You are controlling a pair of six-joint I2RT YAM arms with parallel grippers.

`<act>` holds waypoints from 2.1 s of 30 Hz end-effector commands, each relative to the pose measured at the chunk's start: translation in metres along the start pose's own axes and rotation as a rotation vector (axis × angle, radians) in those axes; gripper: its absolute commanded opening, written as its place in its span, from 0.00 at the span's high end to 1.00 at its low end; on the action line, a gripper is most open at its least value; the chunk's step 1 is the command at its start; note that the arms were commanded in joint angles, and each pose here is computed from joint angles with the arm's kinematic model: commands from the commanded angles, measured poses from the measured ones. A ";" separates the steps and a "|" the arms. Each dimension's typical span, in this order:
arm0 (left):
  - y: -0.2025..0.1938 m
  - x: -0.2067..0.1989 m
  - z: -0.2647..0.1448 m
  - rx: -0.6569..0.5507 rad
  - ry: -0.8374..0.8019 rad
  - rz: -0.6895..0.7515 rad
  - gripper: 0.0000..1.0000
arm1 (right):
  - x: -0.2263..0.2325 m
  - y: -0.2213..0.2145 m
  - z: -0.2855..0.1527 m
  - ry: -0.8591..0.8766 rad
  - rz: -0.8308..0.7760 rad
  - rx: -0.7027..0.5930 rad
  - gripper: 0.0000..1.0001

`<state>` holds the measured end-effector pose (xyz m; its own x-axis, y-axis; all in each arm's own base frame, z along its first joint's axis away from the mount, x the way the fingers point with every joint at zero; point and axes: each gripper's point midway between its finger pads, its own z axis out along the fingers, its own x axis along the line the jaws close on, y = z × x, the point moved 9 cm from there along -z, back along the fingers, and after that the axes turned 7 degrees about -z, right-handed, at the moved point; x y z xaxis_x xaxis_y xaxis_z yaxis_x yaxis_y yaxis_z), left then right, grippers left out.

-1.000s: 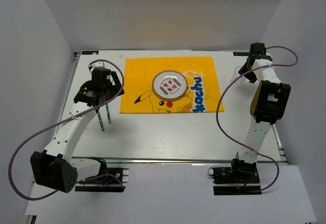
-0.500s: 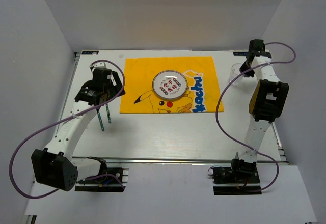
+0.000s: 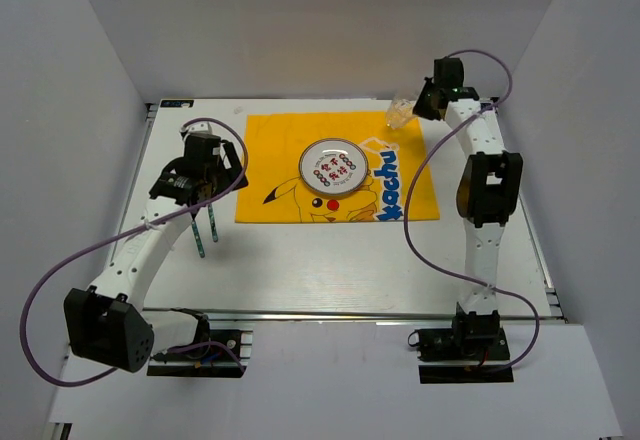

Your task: Set the dinner table for one person

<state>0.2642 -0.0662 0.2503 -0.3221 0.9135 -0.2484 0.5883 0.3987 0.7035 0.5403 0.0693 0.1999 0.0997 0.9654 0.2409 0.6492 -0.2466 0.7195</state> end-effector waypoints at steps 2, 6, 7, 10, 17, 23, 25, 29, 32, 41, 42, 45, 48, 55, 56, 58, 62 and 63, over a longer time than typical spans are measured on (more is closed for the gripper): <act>-0.001 -0.001 0.006 0.015 -0.014 0.017 0.02 | 0.001 0.030 0.021 0.052 -0.016 -0.129 1.00; -0.002 -0.001 0.010 0.024 -0.004 0.022 0.02 | 0.000 0.034 0.028 0.043 -0.031 -0.164 1.00; -0.002 -0.002 0.010 0.025 -0.007 0.023 0.02 | 0.000 0.031 0.032 0.042 -0.040 -0.158 1.00; -0.002 -0.002 0.010 0.026 -0.010 0.025 0.02 | -0.003 0.022 0.042 0.045 -0.065 -0.129 1.00; -0.004 -0.002 0.012 0.034 -0.005 0.030 0.02 | -0.004 0.012 0.046 0.031 -0.106 -0.100 1.00; -0.003 -0.003 0.010 0.029 -0.027 0.030 0.02 | -0.004 0.010 0.048 0.024 -0.115 -0.096 1.00; -0.004 -0.003 0.010 0.030 -0.026 0.029 0.02 | -0.003 0.010 0.048 0.032 -0.114 -0.094 0.94; -0.004 -0.003 0.011 0.036 -0.025 0.032 0.02 | -0.001 0.009 0.049 0.035 -0.111 -0.095 0.78; -0.004 -0.004 0.011 0.038 -0.030 0.032 0.02 | -0.001 0.010 0.049 0.033 -0.107 -0.098 0.70; -0.006 -0.003 0.015 0.045 -0.011 0.033 0.02 | 0.015 0.047 0.012 0.099 -0.089 -0.205 0.11; -0.007 -0.002 0.017 0.051 -0.005 0.034 0.02 | 0.017 0.055 0.003 0.104 -0.089 -0.231 0.11; -0.006 0.000 0.020 0.053 0.020 0.019 0.02 | 0.027 0.089 -0.050 0.113 -0.113 -0.347 0.11; -0.003 0.002 0.026 0.063 0.071 -0.014 0.02 | 0.033 0.109 -0.112 0.097 -0.130 -0.424 0.11; 0.008 0.007 0.038 0.104 0.175 -0.109 0.02 | 0.023 0.065 -0.258 0.119 -0.115 -0.511 0.11; 0.011 0.009 0.040 0.104 0.189 -0.114 0.02 | 0.021 0.056 -0.267 0.135 -0.112 -0.511 0.11; 0.017 0.013 0.040 0.092 0.226 -0.116 0.02 | 0.016 0.027 -0.291 0.179 -0.121 -0.499 0.11; 0.013 0.025 0.056 0.148 0.302 -0.122 0.02 | 0.017 -0.015 -0.316 0.311 -0.134 -0.426 0.11; 0.013 0.026 0.060 0.160 0.300 -0.128 0.02 | 0.017 -0.030 -0.321 0.364 -0.145 -0.402 0.11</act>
<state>0.3056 -0.0411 0.2165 -0.5491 0.8244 -0.1375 0.6314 0.5169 0.5781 0.2839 0.0515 0.4359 -0.1792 0.9580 0.2240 0.1235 -0.2040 0.9711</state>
